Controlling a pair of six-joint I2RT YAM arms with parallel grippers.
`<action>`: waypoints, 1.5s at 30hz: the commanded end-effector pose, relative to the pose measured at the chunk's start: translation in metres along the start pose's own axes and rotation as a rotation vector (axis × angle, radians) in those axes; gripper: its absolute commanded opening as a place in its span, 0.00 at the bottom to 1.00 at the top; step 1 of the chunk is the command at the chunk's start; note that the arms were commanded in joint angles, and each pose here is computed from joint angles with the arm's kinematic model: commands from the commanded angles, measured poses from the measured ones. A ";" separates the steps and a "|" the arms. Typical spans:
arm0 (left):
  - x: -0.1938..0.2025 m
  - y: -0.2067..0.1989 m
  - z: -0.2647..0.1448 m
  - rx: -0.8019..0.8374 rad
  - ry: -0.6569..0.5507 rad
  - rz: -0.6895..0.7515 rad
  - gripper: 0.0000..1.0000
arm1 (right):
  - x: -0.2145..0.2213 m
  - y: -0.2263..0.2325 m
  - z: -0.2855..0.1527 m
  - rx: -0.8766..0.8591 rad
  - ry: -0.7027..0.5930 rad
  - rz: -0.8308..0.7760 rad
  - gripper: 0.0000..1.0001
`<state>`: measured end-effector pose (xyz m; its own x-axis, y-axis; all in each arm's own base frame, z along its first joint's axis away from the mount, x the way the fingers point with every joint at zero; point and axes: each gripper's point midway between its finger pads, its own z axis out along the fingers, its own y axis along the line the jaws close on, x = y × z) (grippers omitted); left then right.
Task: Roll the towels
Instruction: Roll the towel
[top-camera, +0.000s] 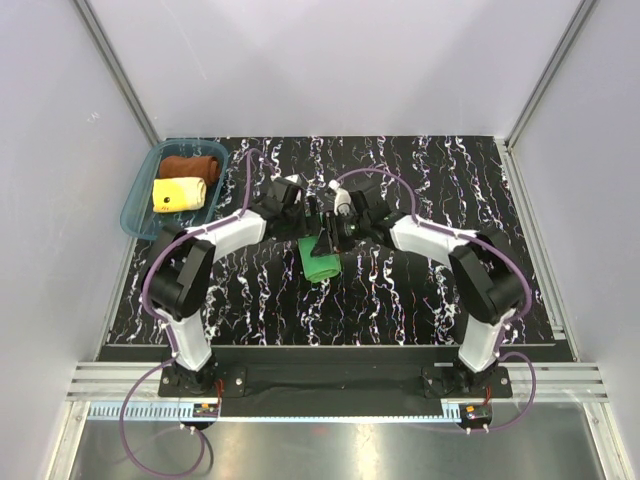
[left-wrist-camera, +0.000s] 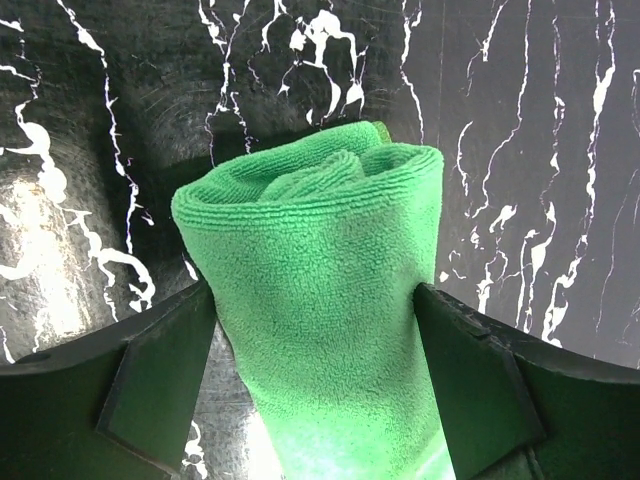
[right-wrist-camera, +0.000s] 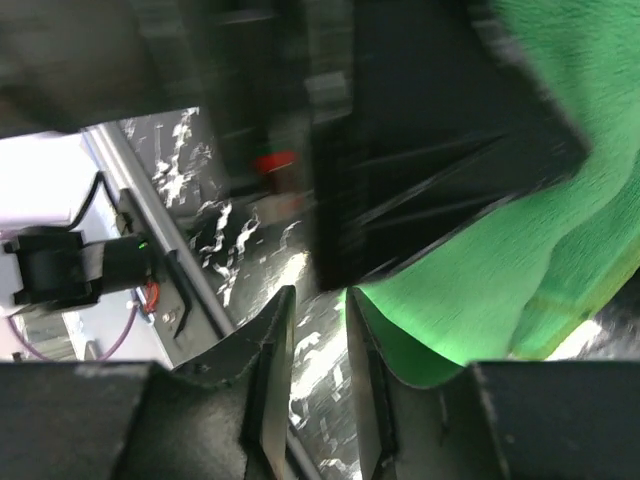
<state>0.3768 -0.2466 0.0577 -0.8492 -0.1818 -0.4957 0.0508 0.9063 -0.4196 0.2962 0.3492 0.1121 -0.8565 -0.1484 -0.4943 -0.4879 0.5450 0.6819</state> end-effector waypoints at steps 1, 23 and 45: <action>-0.015 -0.007 0.000 -0.004 -0.027 0.005 0.85 | -0.005 -0.009 0.017 -0.043 -0.029 -0.005 0.33; -0.054 -0.048 -0.097 0.369 -0.318 -0.017 0.94 | 0.003 -0.068 0.020 -0.043 -0.024 0.150 0.30; -0.006 -0.006 -0.098 0.317 -0.350 -0.067 0.94 | -0.072 -0.009 -0.003 -0.217 -0.064 0.079 0.30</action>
<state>0.3189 -0.2166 0.0986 -0.7228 -0.3689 -0.5843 0.1434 0.7471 -0.6491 0.3593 0.3408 0.1044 -0.9111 -0.0414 -0.4102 -0.3814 0.4622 0.8006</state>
